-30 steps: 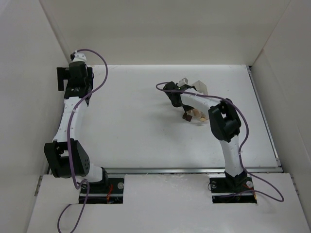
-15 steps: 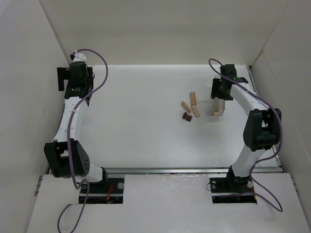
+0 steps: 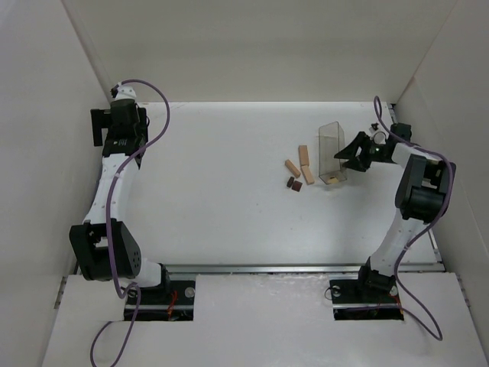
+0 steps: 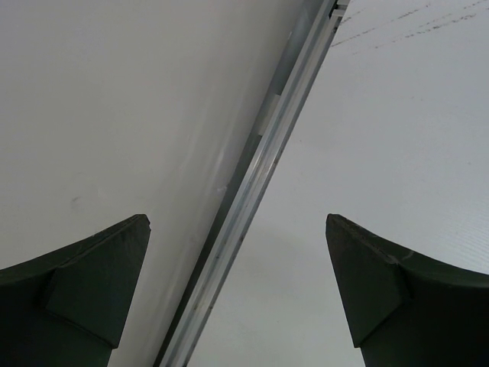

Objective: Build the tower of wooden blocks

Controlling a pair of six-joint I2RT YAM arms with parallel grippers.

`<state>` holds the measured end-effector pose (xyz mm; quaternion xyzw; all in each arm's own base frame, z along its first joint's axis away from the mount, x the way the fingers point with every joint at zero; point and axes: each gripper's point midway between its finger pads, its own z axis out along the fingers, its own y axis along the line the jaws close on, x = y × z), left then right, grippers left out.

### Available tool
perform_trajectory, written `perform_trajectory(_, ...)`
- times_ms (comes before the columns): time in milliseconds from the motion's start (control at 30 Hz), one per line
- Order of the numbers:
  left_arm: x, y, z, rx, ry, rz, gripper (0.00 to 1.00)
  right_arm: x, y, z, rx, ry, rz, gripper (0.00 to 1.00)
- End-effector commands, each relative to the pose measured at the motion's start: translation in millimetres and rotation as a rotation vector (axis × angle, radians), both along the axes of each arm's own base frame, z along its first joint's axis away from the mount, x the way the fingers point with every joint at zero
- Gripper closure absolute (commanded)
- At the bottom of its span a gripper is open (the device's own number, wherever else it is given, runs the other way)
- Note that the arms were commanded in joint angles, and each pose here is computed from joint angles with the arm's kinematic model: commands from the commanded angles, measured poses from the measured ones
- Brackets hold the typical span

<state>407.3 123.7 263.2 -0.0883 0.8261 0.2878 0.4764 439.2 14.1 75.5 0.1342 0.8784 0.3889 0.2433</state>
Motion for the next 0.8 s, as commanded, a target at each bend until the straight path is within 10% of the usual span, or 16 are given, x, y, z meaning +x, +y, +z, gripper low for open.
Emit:
perform_trajectory(0, -6, -2, 20, -0.010, -0.074, 0.008, 0.00, 4, 2, 2, 0.058, -0.027, 0.039, 0.76)
perform_trajectory(133, -6, -2, 20, -0.010, -0.074, 0.008, 0.00, 4, -23, -3, 0.032, -0.001, -0.035, 0.41)
perform_trajectory(400, -6, -2, 20, -0.010, -0.074, 0.008, 0.00, 8, -62, -3, -0.093, 0.092, -0.152, 0.30)
perform_trajectory(533, -5, -4, 19, -0.015, -0.074, -0.002, 0.00, 8, -73, -7, -0.160, 0.113, -0.179, 0.02)
perform_trajectory(767, -3, -6, 26, -0.022, -0.085, -0.019, 0.00, 4, -102, -8, -0.312, 0.194, -0.285, 0.00)
